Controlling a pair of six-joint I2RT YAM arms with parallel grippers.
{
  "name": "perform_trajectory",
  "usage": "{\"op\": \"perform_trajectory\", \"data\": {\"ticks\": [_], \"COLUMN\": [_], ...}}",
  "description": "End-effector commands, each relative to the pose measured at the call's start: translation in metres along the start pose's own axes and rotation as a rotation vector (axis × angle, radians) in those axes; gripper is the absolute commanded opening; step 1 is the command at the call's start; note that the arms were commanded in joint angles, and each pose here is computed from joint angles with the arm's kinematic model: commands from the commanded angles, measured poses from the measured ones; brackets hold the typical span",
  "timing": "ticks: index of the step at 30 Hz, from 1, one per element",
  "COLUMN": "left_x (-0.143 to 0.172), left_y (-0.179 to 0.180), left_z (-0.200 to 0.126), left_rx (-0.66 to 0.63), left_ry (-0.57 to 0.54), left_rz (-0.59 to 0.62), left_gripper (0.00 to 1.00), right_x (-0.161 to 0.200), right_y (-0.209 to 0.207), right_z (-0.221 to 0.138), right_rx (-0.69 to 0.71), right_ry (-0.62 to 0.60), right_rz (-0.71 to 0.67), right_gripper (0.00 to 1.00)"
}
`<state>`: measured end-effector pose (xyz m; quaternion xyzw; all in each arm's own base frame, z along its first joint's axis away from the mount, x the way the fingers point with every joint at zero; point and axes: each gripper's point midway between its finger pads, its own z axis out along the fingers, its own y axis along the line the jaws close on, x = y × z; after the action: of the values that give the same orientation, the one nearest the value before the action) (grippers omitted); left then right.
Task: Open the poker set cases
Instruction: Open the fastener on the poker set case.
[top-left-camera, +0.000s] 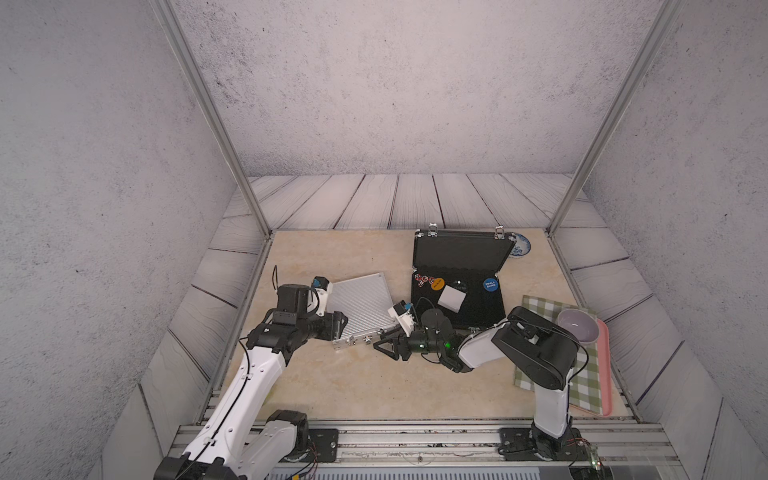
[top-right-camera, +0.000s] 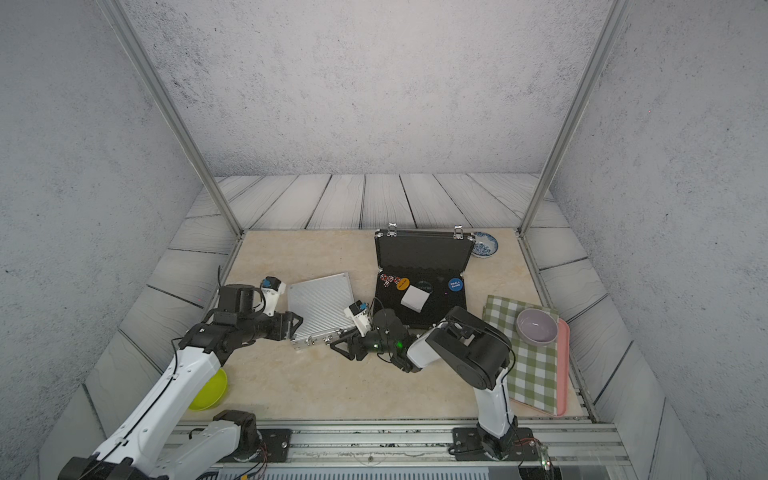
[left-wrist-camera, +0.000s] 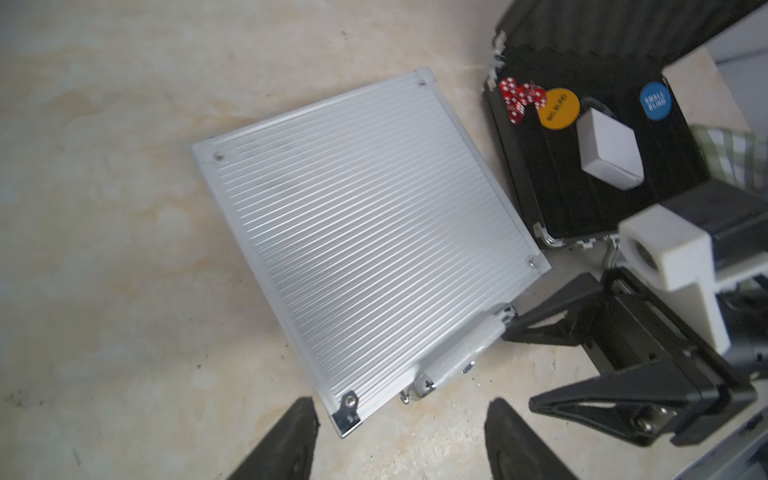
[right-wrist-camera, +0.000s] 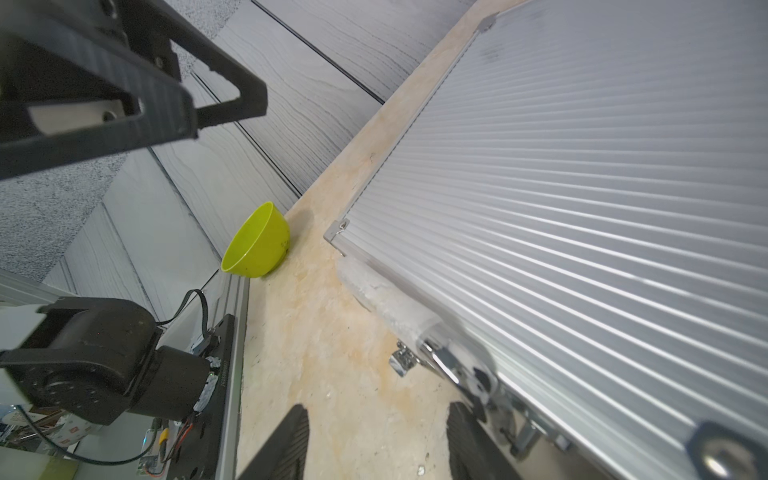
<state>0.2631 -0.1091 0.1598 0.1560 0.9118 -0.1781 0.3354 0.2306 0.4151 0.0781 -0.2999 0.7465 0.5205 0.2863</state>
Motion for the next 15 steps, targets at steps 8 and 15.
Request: {"op": "perform_trajectory", "data": {"ticks": [8,15], "left_x": [0.028,0.037], "left_y": [-0.027,-0.016], "left_z": [0.032,0.055], "left_rx": [0.074,0.014], "left_ry": [0.139,0.254], "left_rz": [0.278,0.3], "left_gripper": [0.65,0.65], "right_x": [-0.013,-0.012], "right_y": [0.006,0.005], "right_z": [0.001,0.003], "right_rx": [-0.002,-0.016], "right_ry": [-0.021,-0.027], "right_rz": [-0.016,0.0], "right_gripper": [0.56,0.56]}}
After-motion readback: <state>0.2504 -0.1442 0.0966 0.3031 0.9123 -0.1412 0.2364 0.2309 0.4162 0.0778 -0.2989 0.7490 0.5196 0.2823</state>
